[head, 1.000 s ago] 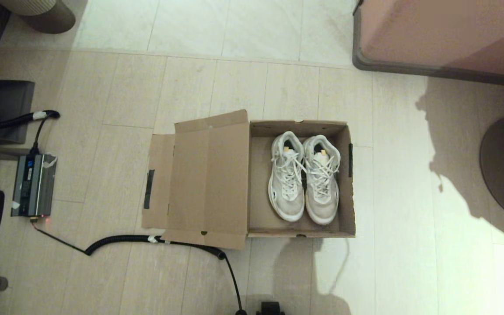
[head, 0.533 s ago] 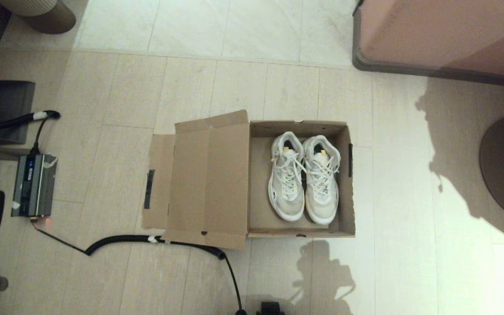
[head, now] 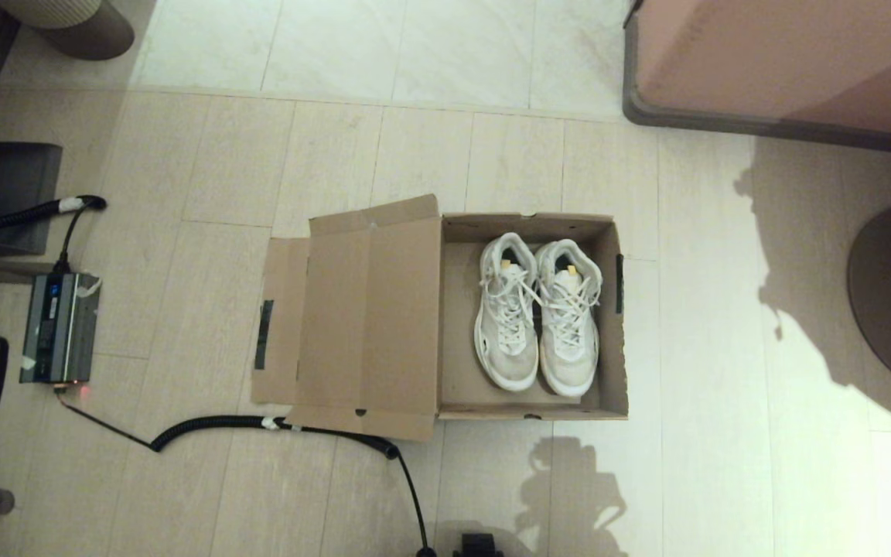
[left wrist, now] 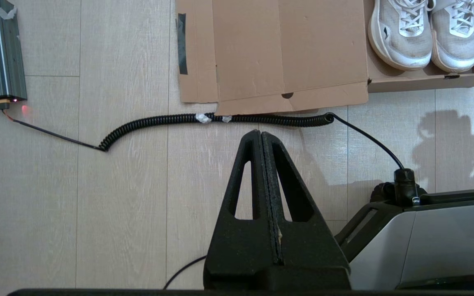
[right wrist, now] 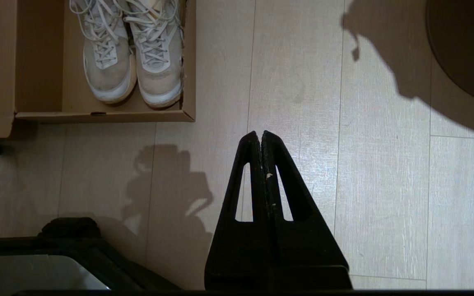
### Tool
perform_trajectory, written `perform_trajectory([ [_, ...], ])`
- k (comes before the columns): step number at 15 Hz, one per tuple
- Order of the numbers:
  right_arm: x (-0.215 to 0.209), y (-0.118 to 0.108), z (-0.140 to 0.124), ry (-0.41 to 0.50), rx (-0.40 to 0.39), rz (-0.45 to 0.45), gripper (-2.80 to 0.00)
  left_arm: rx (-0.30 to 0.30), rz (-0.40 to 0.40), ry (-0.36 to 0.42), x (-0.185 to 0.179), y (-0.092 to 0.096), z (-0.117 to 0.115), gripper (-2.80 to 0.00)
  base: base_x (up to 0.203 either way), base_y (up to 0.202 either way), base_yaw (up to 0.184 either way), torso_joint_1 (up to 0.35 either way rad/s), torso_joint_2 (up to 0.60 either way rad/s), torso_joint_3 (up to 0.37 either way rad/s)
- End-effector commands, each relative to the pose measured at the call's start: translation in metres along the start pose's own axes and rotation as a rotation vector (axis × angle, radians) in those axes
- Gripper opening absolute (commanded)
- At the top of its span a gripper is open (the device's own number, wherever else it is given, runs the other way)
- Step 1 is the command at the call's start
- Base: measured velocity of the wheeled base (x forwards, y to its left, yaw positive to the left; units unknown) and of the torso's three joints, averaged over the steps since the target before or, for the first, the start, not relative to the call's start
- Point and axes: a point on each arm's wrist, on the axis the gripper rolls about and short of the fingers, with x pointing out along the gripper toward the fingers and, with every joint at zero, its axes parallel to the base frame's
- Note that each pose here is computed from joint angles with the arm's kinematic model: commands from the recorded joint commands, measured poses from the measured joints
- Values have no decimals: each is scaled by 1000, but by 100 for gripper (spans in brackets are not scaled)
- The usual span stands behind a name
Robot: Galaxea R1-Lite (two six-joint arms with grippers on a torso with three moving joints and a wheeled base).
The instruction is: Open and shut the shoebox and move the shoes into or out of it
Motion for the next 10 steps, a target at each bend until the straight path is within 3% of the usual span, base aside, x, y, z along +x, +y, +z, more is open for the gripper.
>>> perform_trajectory([
  [1,1,0,-4,11,2,-4,-280,1,0,9,1,0,-2,-280,0,0,0,0,0,0],
  [10,1,0,-4,9,16,-2,-280,0,0,9,1,0,-2,-280,0,0,0,0,0,0],
])
